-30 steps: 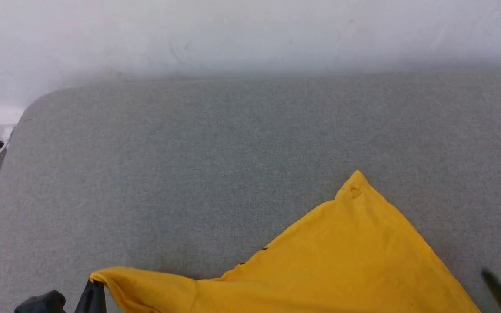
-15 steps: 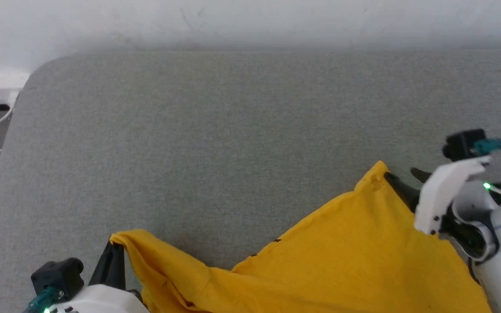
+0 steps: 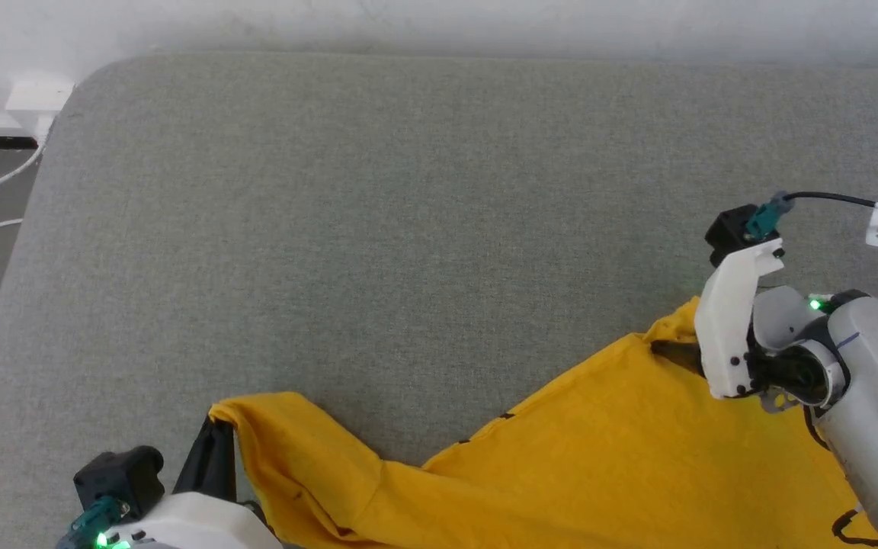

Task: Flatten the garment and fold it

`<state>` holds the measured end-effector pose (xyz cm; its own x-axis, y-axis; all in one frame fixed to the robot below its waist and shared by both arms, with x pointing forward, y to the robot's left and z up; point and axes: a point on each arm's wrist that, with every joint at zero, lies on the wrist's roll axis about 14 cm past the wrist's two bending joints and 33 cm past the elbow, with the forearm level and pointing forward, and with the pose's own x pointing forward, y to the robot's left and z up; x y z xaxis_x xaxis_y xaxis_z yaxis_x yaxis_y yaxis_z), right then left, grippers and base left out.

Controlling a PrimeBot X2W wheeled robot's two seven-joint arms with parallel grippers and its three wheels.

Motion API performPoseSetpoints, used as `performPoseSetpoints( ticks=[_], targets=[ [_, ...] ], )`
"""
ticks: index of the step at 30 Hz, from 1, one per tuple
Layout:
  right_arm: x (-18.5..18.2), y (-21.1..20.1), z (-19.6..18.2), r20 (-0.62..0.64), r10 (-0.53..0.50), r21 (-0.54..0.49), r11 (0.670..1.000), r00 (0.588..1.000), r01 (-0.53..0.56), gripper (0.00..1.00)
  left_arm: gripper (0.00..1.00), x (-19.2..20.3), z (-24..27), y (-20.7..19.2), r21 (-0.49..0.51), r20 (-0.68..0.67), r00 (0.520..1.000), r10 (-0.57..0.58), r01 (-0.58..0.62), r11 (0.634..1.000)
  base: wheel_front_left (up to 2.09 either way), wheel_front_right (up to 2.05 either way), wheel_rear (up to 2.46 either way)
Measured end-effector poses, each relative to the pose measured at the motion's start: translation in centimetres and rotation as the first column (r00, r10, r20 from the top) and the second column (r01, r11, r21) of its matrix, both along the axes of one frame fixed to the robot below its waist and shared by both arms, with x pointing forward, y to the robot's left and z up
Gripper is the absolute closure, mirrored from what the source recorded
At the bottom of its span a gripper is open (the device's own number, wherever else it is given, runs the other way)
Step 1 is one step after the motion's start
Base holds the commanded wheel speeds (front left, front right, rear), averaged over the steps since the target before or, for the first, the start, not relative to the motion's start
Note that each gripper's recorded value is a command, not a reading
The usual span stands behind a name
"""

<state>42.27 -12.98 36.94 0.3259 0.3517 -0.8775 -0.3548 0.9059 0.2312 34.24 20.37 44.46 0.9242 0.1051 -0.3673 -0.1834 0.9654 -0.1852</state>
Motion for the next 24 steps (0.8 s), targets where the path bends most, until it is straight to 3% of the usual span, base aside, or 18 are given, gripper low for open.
performPoseSetpoints(
  ticks=[1, 2, 9, 16, 19, 24],
  targets=[
    [-0.4, 0.2, 0.0, -0.022, 0.013, 0.003, 1.000, 1.000, -0.013, 0.71, 1.00, 0.0, -0.1, 0.0, 0.001, 0.000, 1.000, 0.002, -0.002, 1.000, 0.00, 0.00, 0.00],
    [-0.7, 0.5, 0.0, -0.044, 0.024, 0.011, 1.000, 0.999, -0.024, 1.00, 1.00, -0.1, -0.1, 0.0, 0.000, 0.000, 1.000, 0.001, -0.001, 1.000, 0.00, 0.00, 0.00],
    [-2.5, 0.9, 0.4, -0.084, 0.070, 0.021, 0.997, 0.994, -0.068, 1.00, 1.00, 0.1, 0.0, 0.0, 0.000, 0.010, 1.000, -0.012, 0.012, 1.000, 0.00, 0.00, 0.00],
    [0.5, -0.3, 3.8, 0.169, -0.026, 0.067, 0.998, 0.985, 0.014, 1.00, 1.00, 4.0, 5.1, 1.4, 0.106, 0.175, 0.980, -0.090, 0.072, 0.992, 0.00, 0.00, 0.00],
    [3.3, -2.3, 7.3, 0.320, -0.093, 0.064, 0.995, 0.943, 0.076, 1.00, 1.00, 7.0, 9.1, 1.9, 0.167, 0.269, 0.953, -0.142, 0.099, 0.981, 0.00, 0.00, 0.00],
    [7.3, -5.4, 14.2, 0.530, -0.218, 0.123, 0.976, 0.820, 0.180, 1.00, 1.00, 12.6, 14.9, 1.6, 0.267, 0.370, 0.900, -0.228, 0.132, 0.955, 0.00, 0.00, 0.00]
  ],
)
